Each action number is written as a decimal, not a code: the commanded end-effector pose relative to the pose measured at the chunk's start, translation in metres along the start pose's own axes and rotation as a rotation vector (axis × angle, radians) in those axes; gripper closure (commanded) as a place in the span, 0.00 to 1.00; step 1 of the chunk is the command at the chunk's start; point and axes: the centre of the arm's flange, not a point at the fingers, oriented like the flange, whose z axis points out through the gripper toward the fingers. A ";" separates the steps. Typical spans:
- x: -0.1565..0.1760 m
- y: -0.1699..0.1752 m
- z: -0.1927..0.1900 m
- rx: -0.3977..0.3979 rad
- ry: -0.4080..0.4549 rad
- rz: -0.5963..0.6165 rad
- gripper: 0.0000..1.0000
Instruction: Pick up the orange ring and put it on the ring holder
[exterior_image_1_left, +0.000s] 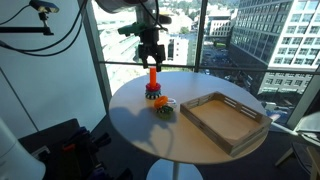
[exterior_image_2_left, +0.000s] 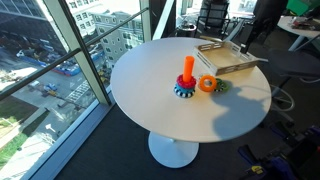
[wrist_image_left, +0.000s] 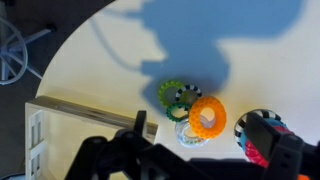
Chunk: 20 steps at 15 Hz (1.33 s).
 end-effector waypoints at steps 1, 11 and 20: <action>0.023 -0.003 0.020 -0.027 0.006 0.045 0.00; 0.021 0.002 0.041 0.019 -0.043 0.057 0.00; 0.047 -0.004 0.097 0.038 -0.019 0.061 0.00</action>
